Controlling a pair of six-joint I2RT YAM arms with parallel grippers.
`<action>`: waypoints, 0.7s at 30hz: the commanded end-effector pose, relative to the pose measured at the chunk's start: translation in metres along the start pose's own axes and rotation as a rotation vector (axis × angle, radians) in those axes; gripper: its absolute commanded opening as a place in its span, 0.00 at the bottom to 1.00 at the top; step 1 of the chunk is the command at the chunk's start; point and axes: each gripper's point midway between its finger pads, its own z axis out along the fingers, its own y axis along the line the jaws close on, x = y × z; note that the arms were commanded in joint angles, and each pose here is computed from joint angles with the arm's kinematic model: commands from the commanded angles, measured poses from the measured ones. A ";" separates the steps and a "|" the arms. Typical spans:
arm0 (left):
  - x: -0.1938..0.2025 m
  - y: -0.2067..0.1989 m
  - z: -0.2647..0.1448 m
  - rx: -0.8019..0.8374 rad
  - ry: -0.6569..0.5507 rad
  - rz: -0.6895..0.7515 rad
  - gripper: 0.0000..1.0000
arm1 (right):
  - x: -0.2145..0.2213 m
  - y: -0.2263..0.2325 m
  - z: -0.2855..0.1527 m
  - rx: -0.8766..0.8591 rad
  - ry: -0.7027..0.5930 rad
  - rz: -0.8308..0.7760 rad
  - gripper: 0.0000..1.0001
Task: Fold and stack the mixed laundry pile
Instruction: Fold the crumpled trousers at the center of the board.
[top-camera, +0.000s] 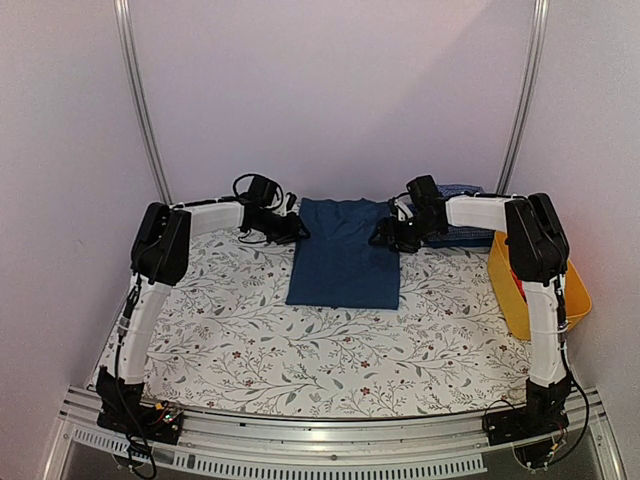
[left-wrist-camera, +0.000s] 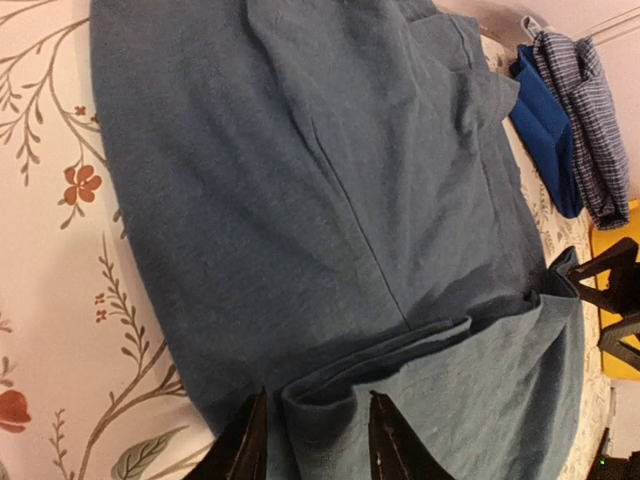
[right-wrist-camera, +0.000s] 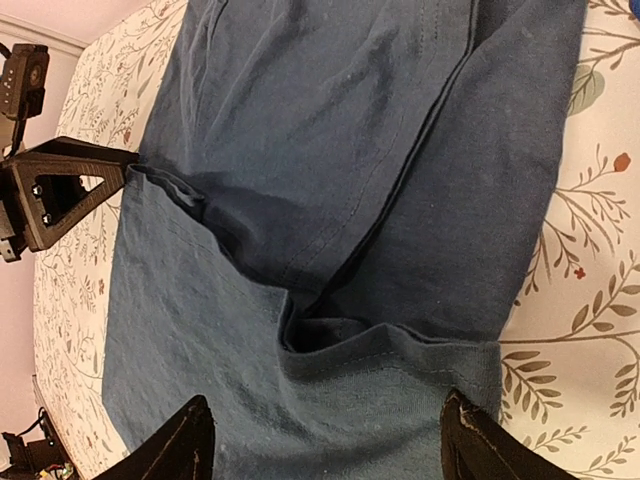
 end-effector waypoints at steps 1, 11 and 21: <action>0.007 -0.005 0.008 0.011 0.026 0.004 0.31 | -0.005 -0.011 0.007 0.011 0.000 -0.008 0.76; -0.015 -0.017 -0.023 0.001 -0.046 0.044 0.00 | -0.009 -0.003 0.007 -0.023 0.001 -0.022 0.70; -0.025 -0.012 -0.051 -0.026 -0.114 0.041 0.00 | -0.020 0.013 -0.001 -0.082 -0.032 -0.053 0.66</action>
